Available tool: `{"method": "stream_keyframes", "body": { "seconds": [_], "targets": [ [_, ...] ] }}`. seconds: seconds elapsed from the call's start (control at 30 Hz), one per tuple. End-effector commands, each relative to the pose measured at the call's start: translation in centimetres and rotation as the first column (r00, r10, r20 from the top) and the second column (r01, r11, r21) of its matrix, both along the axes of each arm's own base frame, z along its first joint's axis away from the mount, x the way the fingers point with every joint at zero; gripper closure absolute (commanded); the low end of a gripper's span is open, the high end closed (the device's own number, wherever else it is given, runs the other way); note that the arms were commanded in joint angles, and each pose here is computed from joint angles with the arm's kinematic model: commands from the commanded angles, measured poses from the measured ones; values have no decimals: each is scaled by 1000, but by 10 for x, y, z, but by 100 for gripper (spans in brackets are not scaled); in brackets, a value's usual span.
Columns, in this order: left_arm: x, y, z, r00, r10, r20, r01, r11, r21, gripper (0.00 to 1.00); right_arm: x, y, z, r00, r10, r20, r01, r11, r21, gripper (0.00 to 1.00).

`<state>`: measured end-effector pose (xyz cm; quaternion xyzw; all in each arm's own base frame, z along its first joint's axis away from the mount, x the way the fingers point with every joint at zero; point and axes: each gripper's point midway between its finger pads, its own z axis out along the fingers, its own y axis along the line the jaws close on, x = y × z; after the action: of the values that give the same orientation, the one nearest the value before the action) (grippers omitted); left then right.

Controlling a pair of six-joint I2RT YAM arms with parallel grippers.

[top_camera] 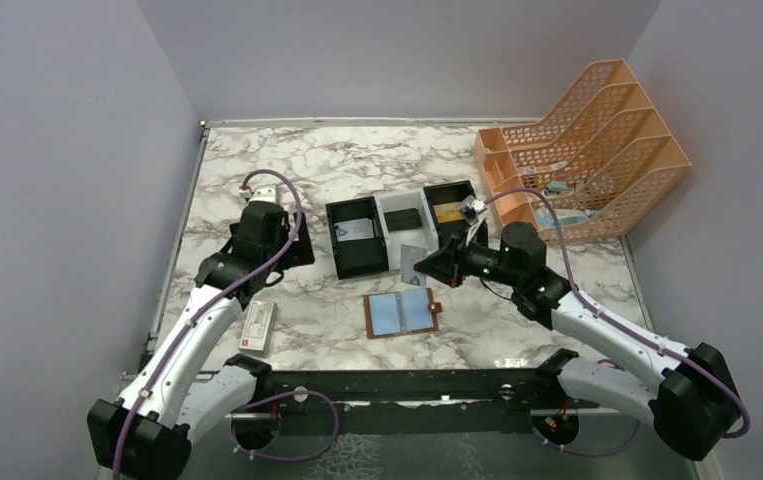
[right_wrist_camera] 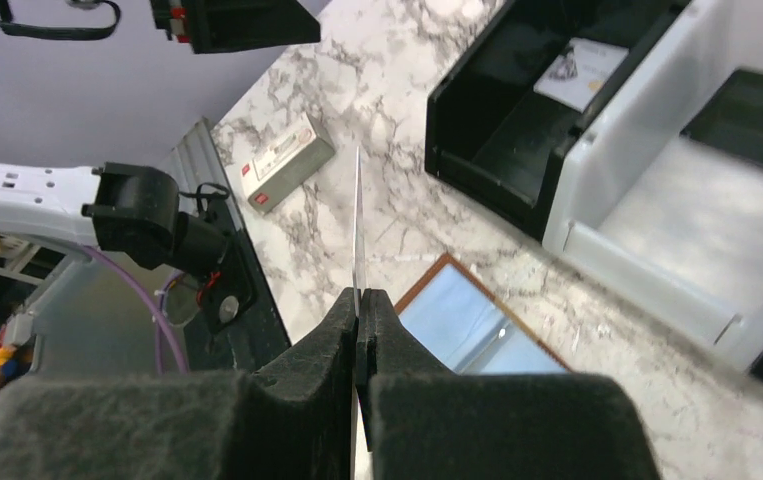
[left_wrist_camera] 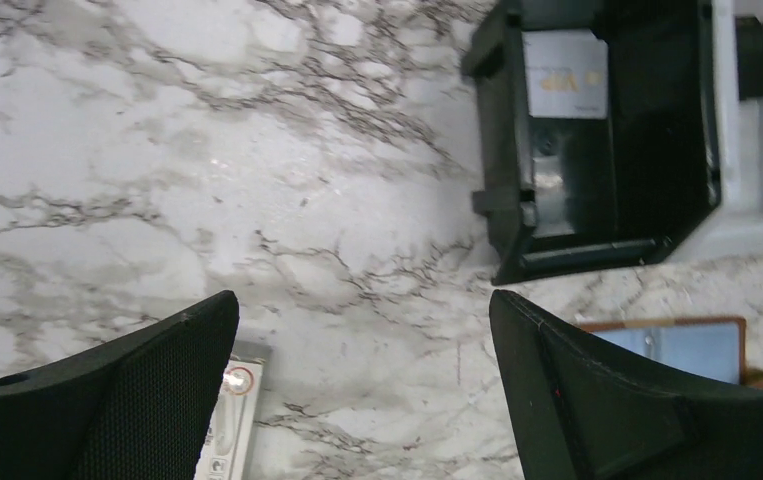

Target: Take the credit cards out of the card holder

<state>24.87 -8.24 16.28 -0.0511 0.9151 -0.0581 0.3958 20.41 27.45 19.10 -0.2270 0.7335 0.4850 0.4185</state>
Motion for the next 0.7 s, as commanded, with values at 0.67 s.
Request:
{"method": "stream_keyframes", "body": {
  "seconds": [0.67],
  "targets": [
    [1, 57, 14, 967, 216, 139, -212, 976, -42, 1, 104, 88, -8, 951, -11, 308, 147, 894, -423, 99]
  ]
}}
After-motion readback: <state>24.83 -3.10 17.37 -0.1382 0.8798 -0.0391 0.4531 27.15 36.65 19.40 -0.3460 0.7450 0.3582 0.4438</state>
